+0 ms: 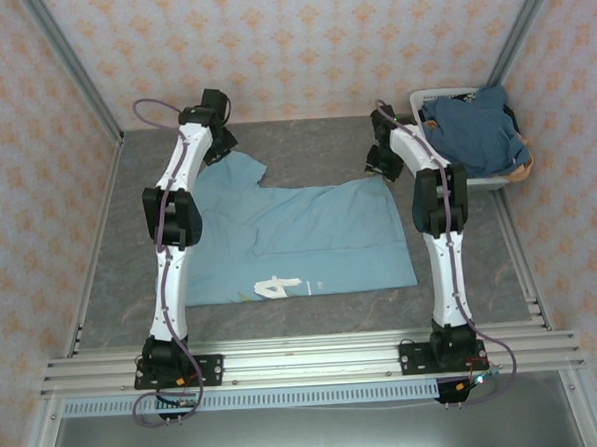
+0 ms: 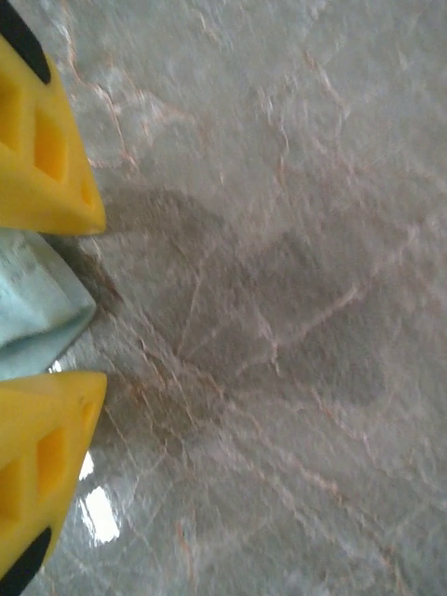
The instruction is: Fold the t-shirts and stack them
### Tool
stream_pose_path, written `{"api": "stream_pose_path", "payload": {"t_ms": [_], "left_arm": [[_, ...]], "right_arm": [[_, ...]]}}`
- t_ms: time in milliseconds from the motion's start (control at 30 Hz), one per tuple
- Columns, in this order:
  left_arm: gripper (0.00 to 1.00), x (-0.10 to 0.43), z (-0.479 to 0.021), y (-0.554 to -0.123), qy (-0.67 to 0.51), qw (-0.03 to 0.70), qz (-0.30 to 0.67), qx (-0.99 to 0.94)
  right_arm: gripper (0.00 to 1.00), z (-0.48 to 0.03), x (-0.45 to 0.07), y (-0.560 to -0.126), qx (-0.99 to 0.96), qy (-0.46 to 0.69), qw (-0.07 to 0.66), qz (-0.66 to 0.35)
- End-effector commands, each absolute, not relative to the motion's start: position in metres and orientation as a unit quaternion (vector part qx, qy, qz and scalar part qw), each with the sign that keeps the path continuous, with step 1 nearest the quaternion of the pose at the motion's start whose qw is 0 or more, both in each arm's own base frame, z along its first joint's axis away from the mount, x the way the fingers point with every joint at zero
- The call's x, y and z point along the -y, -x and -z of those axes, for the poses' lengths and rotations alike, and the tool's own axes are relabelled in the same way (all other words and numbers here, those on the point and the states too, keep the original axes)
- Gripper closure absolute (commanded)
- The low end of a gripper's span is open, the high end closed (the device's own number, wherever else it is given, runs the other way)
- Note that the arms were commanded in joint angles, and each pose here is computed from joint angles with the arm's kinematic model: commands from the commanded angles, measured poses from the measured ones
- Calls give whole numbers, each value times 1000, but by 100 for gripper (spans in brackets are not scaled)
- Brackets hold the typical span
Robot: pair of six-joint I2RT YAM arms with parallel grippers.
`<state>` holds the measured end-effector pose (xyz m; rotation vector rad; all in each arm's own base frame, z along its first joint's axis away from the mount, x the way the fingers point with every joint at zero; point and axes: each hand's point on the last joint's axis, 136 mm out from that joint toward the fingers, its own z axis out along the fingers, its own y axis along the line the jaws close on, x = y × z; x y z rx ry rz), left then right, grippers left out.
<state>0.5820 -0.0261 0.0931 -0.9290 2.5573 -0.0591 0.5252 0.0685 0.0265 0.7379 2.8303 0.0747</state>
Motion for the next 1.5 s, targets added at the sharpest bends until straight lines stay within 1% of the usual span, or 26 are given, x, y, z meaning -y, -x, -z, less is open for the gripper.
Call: {"api": "stream_pose_path", "payload": {"t_ms": [0, 33, 100, 133, 200, 233, 600, 867, 1100, 1267, 1467], "left_arm": [[100, 20, -119, -580, 348, 225, 28, -910], [100, 20, -119, -580, 348, 225, 27, -910], [100, 19, -119, -580, 347, 226, 27, -910], [100, 19, -120, -580, 347, 226, 26, -910], [100, 16, -124, -580, 347, 231, 25, -909], [100, 15, -127, -580, 347, 234, 26, -908], [100, -13, -168, -577, 362, 267, 29, -893], [100, -20, -194, -571, 358, 289, 30, -887], [100, -15, -194, -556, 338, 270, 35, -901], [100, -7, -191, -529, 308, 240, 23, -920], [100, -8, -191, -470, 268, 215, -18, -939]], "right_arm": [[64, -16, -72, -519, -961, -260, 85, -27], [69, -16, -72, -518, -961, -261, 84, -25], [82, -16, -70, -518, -961, -264, 86, -21], [90, -18, -68, -519, -960, -265, 90, -18], [99, -25, -65, -521, -959, -266, 100, -12], [100, -30, -63, -522, -958, -265, 107, -10], [100, -85, -54, -546, -949, -259, 177, -15], [100, -96, -57, -548, -948, -260, 183, -28], [100, -102, -63, -544, -948, -257, 183, -50], [100, -117, -71, -535, -947, -247, 189, -76], [100, -126, -77, -501, -950, -238, 182, -92]]}}
